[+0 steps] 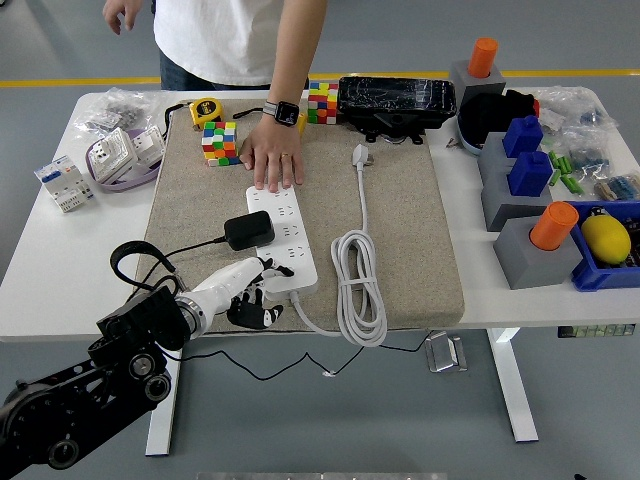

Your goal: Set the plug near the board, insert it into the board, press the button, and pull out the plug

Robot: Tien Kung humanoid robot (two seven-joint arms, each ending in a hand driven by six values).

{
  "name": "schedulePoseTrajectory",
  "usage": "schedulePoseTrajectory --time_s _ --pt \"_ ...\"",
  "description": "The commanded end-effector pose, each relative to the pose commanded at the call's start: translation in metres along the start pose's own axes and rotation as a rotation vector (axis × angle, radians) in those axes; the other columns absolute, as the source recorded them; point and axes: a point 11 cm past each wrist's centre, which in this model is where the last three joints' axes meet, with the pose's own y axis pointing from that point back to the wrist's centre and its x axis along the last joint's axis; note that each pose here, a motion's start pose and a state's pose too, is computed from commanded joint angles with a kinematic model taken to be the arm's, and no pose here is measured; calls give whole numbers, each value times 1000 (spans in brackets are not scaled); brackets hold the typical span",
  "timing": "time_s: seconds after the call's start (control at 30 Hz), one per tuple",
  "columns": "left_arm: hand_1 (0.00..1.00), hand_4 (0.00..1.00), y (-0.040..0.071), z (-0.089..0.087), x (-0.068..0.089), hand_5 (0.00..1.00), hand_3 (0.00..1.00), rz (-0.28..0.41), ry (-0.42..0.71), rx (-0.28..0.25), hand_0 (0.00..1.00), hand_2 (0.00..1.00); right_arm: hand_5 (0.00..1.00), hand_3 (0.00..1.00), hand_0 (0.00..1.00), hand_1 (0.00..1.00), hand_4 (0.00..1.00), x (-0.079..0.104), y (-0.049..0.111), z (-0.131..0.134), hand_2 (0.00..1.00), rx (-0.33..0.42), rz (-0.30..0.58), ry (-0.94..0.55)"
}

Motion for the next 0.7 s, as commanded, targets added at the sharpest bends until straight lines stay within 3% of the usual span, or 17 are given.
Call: schedulePoseTrajectory --time_s 0.03,0.07,0.23,0.27,0.43,0.47,0.7 --pt "75 626 1 5 3 2 760 13 24 -37 68 161 490 552 604 640 951 0 0 0 638 0 0 -1" --pt "61 696 2 11 6 157 650 23 53 -77 108 170 490 553 604 640 951 0 0 0 638 0 0 -1" --pt "61 696 5 26 16 157 650 82 238 -231 108 170 490 553 604 640 951 0 0 0 638 0 -1 1" --pt "161 771 5 27 17 251 522 97 250 -245 208 255 491 553 605 640 951 -1 0 0 638 -1 -2 1" --pt "161 771 4 24 15 251 522 113 272 -258 208 255 491 553 605 640 951 0 0 1 638 -2 -1 1" --pt "364 795 4 23 14 277 424 115 273 -259 301 410 491 553 604 639 952 0 0 1 638 -3 -1 2" --pt "400 788 4 24 16 260 430 127 289 -266 313 452 491 553 604 640 952 -1 0 0 639 -1 -1 0"
